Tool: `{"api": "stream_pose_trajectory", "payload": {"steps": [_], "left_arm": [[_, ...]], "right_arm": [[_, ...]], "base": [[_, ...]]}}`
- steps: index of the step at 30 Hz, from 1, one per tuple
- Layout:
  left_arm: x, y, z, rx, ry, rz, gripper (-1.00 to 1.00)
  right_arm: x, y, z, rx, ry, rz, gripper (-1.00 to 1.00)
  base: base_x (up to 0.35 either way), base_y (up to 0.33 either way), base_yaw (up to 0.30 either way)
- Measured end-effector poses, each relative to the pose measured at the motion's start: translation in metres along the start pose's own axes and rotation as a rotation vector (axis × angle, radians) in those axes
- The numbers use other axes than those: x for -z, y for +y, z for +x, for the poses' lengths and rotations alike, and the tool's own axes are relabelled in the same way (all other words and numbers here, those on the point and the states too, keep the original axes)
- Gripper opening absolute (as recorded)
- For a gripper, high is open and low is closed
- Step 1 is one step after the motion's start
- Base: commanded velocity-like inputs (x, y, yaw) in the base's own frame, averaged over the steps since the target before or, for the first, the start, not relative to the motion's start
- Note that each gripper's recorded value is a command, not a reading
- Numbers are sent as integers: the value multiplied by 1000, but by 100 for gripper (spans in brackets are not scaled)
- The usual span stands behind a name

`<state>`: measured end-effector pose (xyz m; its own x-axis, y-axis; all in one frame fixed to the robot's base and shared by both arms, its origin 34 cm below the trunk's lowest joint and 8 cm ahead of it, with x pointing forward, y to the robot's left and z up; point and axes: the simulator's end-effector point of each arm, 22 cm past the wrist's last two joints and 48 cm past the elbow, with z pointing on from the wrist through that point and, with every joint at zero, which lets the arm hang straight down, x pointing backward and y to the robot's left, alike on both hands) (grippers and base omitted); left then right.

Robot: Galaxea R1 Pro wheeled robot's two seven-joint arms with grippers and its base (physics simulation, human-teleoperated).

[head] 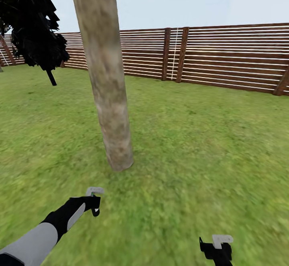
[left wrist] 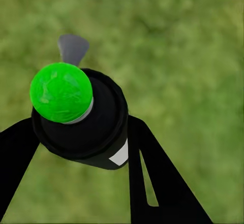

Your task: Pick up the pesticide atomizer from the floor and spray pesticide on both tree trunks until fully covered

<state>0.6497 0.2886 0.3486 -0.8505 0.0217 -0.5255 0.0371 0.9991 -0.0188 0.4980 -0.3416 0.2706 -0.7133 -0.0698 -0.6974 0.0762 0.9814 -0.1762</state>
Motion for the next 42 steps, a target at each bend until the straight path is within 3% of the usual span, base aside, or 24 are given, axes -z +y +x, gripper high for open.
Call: {"api": "stream_pose_trajectory", "payload": {"steps": [8,11,14,16,18,19,21,24,26,28,30,32,35,37,39,40,41,42], "left_arm": [[-1,-7,1,-3,0,9,-100],[-2,-31,0,1,-2,42,-100],[-3,-38,-1,2,-2,50,-100],[-2,-27,-3,6,-4,37,-100],[2,13,-6,7,-7,-16,-100],[4,34,-8,26,-11,-40,-100],[6,45,-11,74,-20,-46,-100],[4,-9,-25,83,-44,31,-100],[7,-23,-39,76,-68,54,-100],[13,9,-45,72,-64,15,-100],[23,41,-61,67,-97,-18,-100],[32,39,-78,41,-135,-10,-100],[31,0,-82,22,-141,42,-100],[33,-9,-92,17,-157,55,-100],[37,-2,-100,19,-173,47,-100],[40,13,-105,25,-182,28,-100],[47,43,-115,65,-191,-3,-100],[49,50,-116,80,-176,-7,-100]], "right_arm": [[0,0,0,0,0,0,100],[0,0,0,0,1,0,100],[0,0,0,0,1,0,100],[0,0,0,0,1,0,100],[0,0,0,1,0,0,100],[0,0,0,1,0,0,100],[0,0,0,0,1,0,100],[0,0,0,0,1,0,100],[0,0,0,0,1,0,100],[0,0,0,0,0,0,100],[0,0,0,0,0,0,100],[0,0,0,0,1,0,100],[0,0,0,0,1,0,100],[0,0,0,0,1,0,100],[0,0,0,0,1,0,100],[0,0,0,0,1,0,100],[0,0,0,0,0,0,100],[0,0,0,0,1,0,100]], "base": [[277,-99,0],[-40,-199,0],[-29,-45,-77],[-5,-8,-227],[-1,-2,-244],[0,-1,-131],[0,0,-41],[0,0,-8],[0,0,-1],[0,0,0],[-35,0,0],[-231,0,0],[-136,0,0],[-19,0,0],[-5,0,0],[0,0,0],[0,0,0],[0,0,0]]}}
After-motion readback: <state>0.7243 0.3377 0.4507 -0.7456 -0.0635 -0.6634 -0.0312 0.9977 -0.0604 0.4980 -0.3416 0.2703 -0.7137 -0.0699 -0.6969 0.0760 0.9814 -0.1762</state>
